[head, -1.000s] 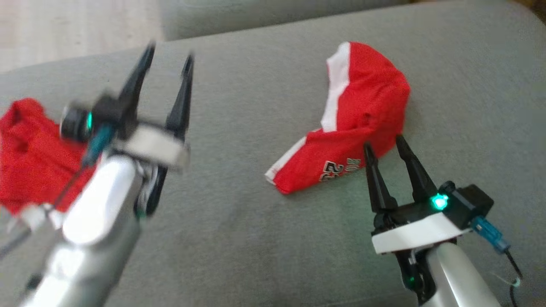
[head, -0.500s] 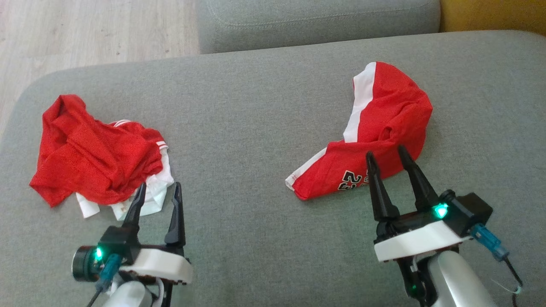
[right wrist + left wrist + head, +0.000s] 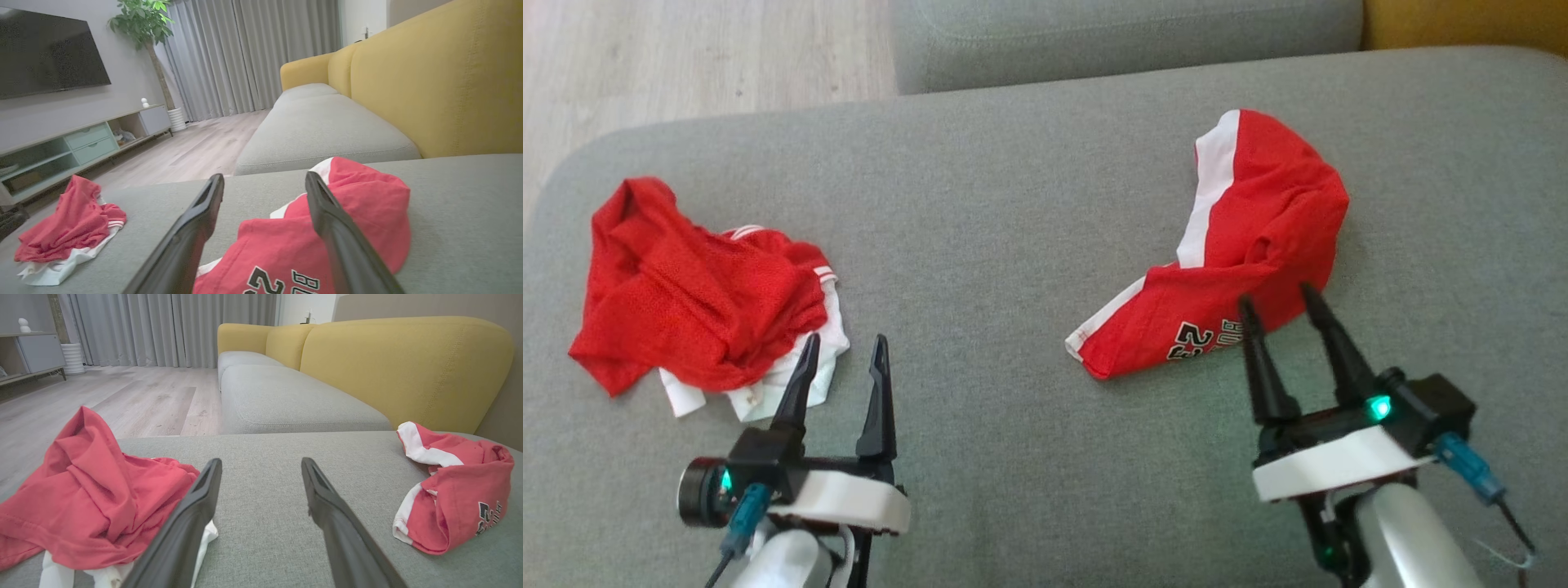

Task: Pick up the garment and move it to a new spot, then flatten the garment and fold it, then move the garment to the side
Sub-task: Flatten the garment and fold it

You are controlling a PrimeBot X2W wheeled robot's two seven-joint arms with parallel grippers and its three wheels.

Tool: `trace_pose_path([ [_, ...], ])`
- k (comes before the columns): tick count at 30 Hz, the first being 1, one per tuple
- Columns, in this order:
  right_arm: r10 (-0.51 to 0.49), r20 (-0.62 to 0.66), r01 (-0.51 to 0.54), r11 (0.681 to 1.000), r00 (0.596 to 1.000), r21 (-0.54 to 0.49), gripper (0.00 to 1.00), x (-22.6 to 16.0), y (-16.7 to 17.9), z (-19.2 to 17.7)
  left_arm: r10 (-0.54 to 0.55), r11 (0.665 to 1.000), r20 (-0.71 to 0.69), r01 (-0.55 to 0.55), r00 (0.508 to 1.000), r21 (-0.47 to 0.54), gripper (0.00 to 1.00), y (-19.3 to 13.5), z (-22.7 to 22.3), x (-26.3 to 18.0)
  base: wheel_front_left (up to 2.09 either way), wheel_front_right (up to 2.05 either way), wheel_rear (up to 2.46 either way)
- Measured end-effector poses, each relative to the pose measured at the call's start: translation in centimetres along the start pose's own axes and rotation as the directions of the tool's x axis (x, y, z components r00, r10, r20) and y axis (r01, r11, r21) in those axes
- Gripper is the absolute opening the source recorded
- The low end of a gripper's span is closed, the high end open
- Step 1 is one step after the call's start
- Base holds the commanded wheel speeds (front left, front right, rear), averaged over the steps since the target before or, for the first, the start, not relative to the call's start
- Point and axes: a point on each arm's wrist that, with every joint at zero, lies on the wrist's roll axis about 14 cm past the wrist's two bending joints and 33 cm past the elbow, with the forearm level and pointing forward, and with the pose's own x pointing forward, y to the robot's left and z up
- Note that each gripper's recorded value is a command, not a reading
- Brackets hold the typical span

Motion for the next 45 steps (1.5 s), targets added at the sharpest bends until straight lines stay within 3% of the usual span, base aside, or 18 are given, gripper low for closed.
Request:
trace_pose_path([
  [6, -0.045, -0.008, 0.044, 0.994, 0.999, -0.102, 1.0, 1.9, -2.5, -0.1, 0.008, 1.0, 0.007, -0.007, 1.0, -0.022, 1.0, 0.2, 0.0, 1.1, 0.0, 0.0, 0.0],
  [12, -0.079, 0.015, 0.081, 0.964, 0.997, -0.253, 1.0, 8.5, -5.4, 2.5, 0.007, 0.999, 0.019, -0.006, 1.0, -0.046, 1.0, 0.5, 0.2, 3.0, 0.0, 0.0, 0.0],
  [17, -0.166, -0.136, 0.105, 0.922, 0.977, -0.372, 1.0, 13.4, -8.0, 0.9, 0.033, 0.997, 0.002, -0.033, 0.999, -0.076, 1.0, 1.3, -0.6, 3.7, 0.0, 0.0, 0.0],
  [25, -0.293, -0.45, 0.123, 0.921, 0.844, -0.37, 1.0, 15.9, -10.8, -6.5, 0.095, 0.991, -0.045, -0.098, 0.994, -0.088, 1.0, 3.5, -2.5, 3.5, 0.0, 0.0, 0.0],
  [29, -0.308, -0.559, 0.115, 0.928, 0.77, -0.353, 1.0, 15.6, -11.0, -9.8, 0.113, 0.989, -0.051, -0.117, 0.992, -0.088, 1.0, 4.1, -2.8, 3.3, 0.0, 0.0, 0.0],
  [33, -0.315, -0.614, 0.088, 0.924, 0.724, -0.371, 1.0, 15.1, -11.4, -11.7, 0.132, 0.986, -0.06, -0.137, 0.989, -0.093, 1.0, 4.7, -3.1, 3.1, 0.0, 0.0, 0.0],
  [35, -0.319, -0.612, 0.114, 0.93, 0.724, -0.35, 0.0, 15.2, -11.7, -11.7, 0.139, 0.986, -0.057, -0.143, 0.989, -0.09, 1.0, 5.0, -3.0, 3.0, 0.0, 0.0, 0.0],
  [41, -0.338, -0.463, 0.199, 0.925, 0.819, -0.324, 0.0, 16.4, -12.8, -8.2, 0.144, 0.985, -0.033, -0.146, 0.989, -0.091, 1.0, 5.1, -2.2, 3.0, 0.0, 0.0, 0.0],
  [45, -0.354, -0.316, 0.254, 0.914, 0.88, -0.317, 0.0, 18.0, -13.8, -3.1, 0.139, 0.986, -0.008, -0.139, 0.99, -0.092, 1.0, 4.8, -1.3, 3.0, 0.0, 0.0, 0.0],
])
